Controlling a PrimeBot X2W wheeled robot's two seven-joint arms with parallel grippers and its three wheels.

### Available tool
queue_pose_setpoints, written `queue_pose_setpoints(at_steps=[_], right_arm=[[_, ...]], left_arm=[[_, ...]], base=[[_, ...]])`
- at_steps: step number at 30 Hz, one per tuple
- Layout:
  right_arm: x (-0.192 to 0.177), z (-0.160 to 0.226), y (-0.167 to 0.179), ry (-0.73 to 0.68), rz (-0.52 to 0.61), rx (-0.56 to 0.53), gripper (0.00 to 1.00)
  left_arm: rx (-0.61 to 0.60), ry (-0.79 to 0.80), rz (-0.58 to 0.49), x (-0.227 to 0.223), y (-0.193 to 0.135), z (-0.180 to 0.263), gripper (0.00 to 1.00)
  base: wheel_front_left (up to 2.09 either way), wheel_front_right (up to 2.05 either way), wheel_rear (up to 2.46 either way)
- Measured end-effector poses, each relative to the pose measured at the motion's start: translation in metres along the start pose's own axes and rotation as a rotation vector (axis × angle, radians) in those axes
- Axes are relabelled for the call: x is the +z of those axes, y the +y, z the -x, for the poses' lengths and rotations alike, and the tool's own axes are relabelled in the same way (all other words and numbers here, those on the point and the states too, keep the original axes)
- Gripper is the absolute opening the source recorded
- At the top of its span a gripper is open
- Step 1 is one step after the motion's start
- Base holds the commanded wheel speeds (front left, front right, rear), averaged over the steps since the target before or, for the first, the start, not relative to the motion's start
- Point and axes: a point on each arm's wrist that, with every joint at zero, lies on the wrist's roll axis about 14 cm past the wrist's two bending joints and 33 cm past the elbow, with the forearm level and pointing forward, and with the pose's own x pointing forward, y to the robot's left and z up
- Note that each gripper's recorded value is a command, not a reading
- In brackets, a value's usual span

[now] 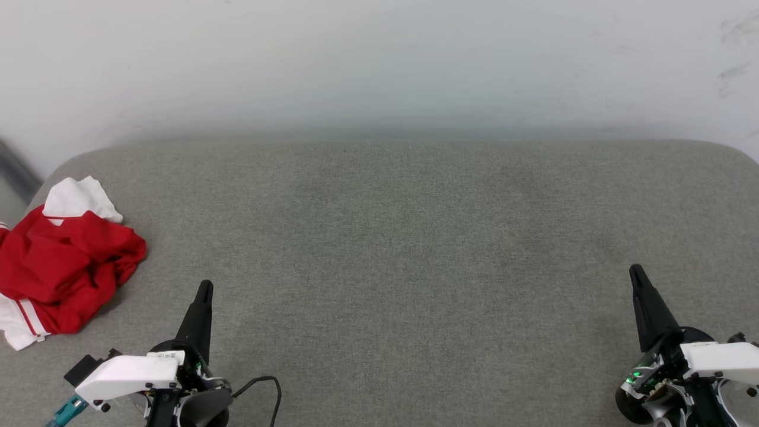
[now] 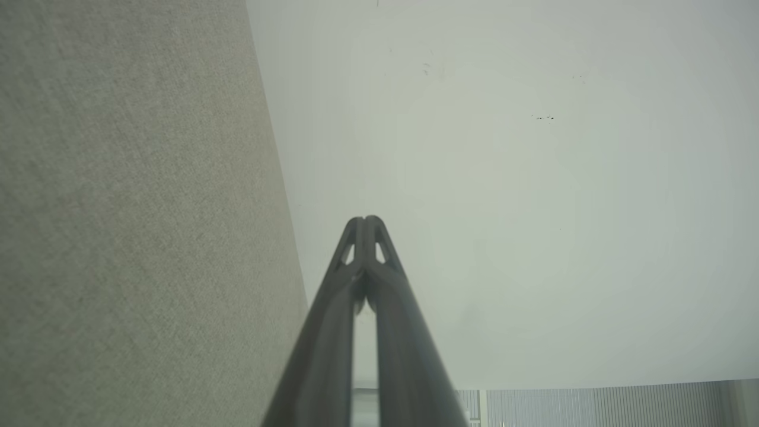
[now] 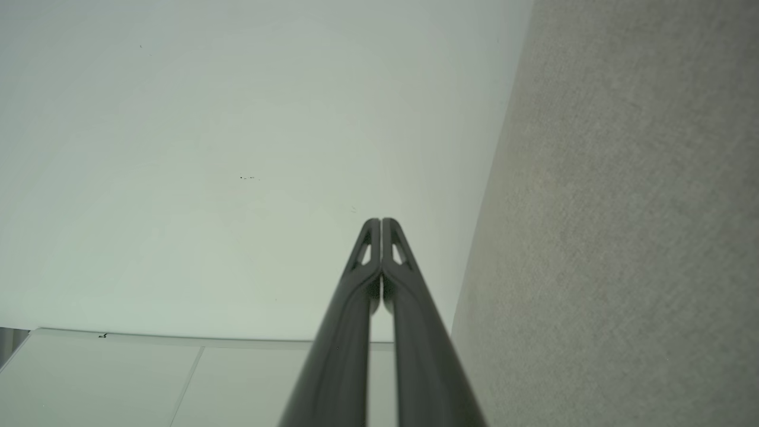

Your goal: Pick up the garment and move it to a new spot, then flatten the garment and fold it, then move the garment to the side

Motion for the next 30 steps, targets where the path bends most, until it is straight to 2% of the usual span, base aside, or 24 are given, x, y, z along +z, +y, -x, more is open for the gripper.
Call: queue_pose_setpoints(at_steps=[30], right_arm=[[-0.0001,0.0000,0.0000,0.000,0.000,0.000,0.00]], left_arm=[[0.000,0.001,0.000,-0.0002,0.0000,0.0000,0.00]], base=[[0.00,0.00,0.00]])
